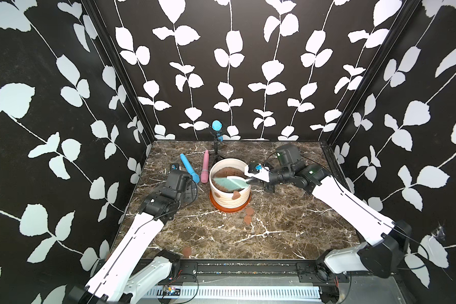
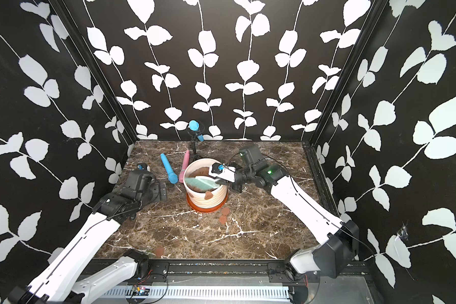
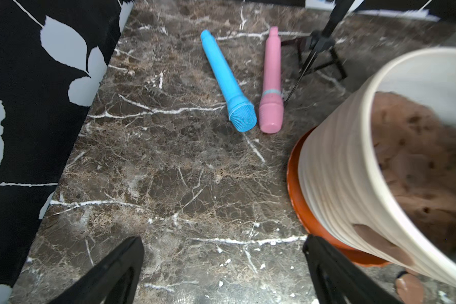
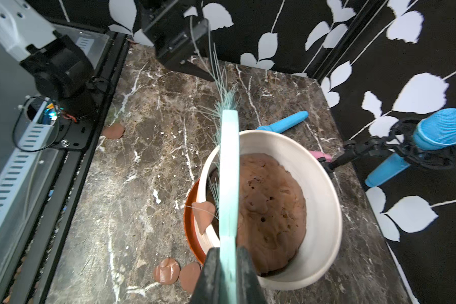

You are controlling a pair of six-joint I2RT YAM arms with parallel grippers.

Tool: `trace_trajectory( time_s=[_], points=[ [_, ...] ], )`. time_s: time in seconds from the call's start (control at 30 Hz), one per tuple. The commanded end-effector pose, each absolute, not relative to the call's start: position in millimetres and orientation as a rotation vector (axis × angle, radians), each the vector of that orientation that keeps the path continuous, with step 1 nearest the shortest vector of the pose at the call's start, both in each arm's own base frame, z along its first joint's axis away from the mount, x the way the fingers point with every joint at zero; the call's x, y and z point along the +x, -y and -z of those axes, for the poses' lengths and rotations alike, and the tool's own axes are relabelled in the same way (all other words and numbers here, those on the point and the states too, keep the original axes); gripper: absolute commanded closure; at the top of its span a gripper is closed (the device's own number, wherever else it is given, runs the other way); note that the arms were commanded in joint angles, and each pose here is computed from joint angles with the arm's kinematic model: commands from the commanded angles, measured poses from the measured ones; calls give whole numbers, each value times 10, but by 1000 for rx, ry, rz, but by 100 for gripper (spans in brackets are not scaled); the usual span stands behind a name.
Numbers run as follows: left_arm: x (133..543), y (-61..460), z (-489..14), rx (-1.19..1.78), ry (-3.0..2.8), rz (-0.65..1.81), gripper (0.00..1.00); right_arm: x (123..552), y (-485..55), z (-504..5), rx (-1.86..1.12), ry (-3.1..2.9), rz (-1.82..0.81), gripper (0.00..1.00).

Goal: Scrub the dried mud off the ceramic pot
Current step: Brush off the soil from the pot, then rotate the pot on the tray.

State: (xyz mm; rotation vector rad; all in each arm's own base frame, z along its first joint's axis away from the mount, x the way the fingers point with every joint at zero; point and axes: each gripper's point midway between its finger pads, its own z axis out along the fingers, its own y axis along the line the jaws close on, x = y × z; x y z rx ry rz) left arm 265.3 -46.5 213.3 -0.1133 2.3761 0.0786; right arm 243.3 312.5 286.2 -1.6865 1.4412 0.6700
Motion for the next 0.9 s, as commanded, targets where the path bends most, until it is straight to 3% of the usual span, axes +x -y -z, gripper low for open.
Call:
trace_trajectory(
  time_s=[0.0,0.53,0.67,0.87],
  points=[
    [2701,484,-2034,-60,-2401,-98,1,2147,-3099,-2926,-1796,-1370,-769,100],
    [2783,625,-1940,37,-2378,-38,1,1922,-2873,-3043,-1815,-1367,-718,100],
    [2773,957,-2142,192,-2289,184,2,1847,-2755,-3133,-1743,-1392,-678,100],
    [2447,1852,-2907,645,-1916,752,2,1954,-2459,-3201,-1494,-1469,-480,100]
  ],
)
